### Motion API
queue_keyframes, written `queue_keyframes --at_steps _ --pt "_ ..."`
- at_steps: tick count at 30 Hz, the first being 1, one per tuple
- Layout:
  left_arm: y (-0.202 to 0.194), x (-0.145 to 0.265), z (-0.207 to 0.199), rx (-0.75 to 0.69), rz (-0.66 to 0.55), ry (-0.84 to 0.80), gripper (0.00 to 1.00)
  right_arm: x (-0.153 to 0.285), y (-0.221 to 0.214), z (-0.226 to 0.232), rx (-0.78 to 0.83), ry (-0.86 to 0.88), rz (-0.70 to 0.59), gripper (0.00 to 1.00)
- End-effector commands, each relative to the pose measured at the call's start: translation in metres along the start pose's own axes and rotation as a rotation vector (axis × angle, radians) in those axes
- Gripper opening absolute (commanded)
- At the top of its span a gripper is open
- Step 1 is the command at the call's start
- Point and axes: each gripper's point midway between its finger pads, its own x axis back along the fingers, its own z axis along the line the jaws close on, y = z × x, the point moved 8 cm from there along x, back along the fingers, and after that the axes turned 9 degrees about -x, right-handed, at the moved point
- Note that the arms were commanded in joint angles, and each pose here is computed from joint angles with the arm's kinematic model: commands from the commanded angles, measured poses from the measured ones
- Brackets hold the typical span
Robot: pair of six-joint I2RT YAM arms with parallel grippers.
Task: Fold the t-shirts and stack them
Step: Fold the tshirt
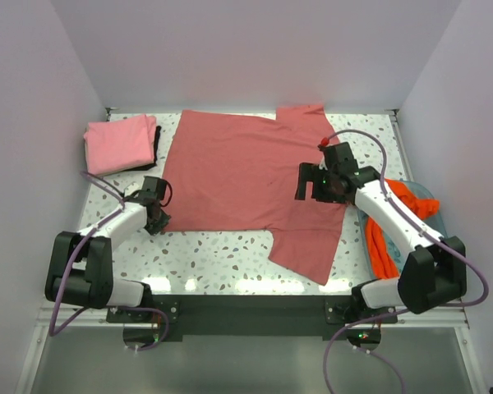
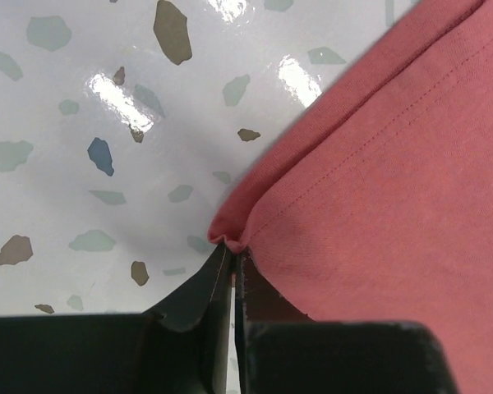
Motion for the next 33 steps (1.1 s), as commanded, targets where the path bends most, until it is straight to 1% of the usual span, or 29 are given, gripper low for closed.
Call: queue_keyframes --at_steps 1,3,5,6,7,9,10,12,13,16,19,22,24,26,27,30,32,33 --pt "0.002 -0.002 0.002 0.001 -0.022 -0.001 0.05 0.016 -0.012 -0.005 -0.034 -0.019 0.005 0.99" --pt "0.002 -0.002 0.001 -0.017 -0.019 -0.009 0.0 0.02 -0.019 -0.009 -0.054 -0.031 0.014 0.99" --pt "0.003 -0.003 0.0 -0.03 -0.017 -0.015 0.0 0.021 -0.031 -0.015 -0.075 -0.051 0.052 0.99" --pt "0.004 -0.002 -0.002 -0.038 -0.018 -0.029 0.0 0.025 -0.035 -0.016 -0.104 -0.051 0.05 0.98" --pt "0.005 -0.001 -0.002 -0.043 -0.02 -0.031 0.0 0.024 -0.046 -0.022 -0.121 -0.073 0.085 0.98" --pt "0.008 0.001 -0.005 -0.053 -0.025 -0.049 0.0 0.028 -0.058 -0.027 -0.166 -0.087 0.099 0.97" --pt "0.01 0.002 -0.006 -0.057 -0.027 -0.055 0.0 0.027 -0.071 -0.034 -0.177 -0.12 0.145 0.97" --pt "0.013 0.004 -0.01 -0.066 -0.031 -0.076 0.0 0.029 -0.084 -0.038 -0.212 -0.148 0.175 0.95" --pt "0.015 0.005 -0.012 -0.068 -0.032 -0.081 0.0 0.03 -0.098 -0.04 -0.203 -0.179 0.218 0.94" --pt "0.018 0.006 -0.016 -0.074 -0.028 -0.102 0.0 0.036 -0.117 -0.046 -0.198 -0.277 0.256 0.94" --pt "0.018 0.004 -0.02 -0.079 -0.017 -0.118 0.0 0.04 -0.134 -0.057 -0.236 -0.331 0.284 0.91" --pt "0.017 0.0 -0.024 -0.081 -0.007 -0.13 0.0 0.045 -0.15 -0.068 -0.276 -0.381 0.31 0.86" --pt "0.017 -0.003 -0.026 -0.086 0.001 -0.135 0.0 0.049 -0.156 -0.071 -0.298 -0.369 0.3 0.79" --pt "0.015 -0.007 -0.027 -0.091 0.015 -0.131 0.0 0.05 -0.164 -0.074 -0.311 -0.366 0.323 0.75" --pt "0.015 -0.008 -0.028 -0.091 0.017 -0.137 0.0 0.048 -0.168 -0.076 -0.314 -0.371 0.34 0.71" --pt "0.014 -0.01 -0.029 -0.093 0.023 -0.14 0.0 0.044 -0.173 -0.076 -0.317 -0.356 0.368 0.64" --pt "0.013 -0.01 -0.029 -0.096 0.025 -0.138 0.0 0.038 -0.177 -0.078 -0.317 -0.352 0.37 0.61" --pt "0.013 -0.01 -0.029 -0.102 0.024 -0.138 0.0 0.036 -0.18 -0.078 -0.323 -0.338 0.392 0.58"
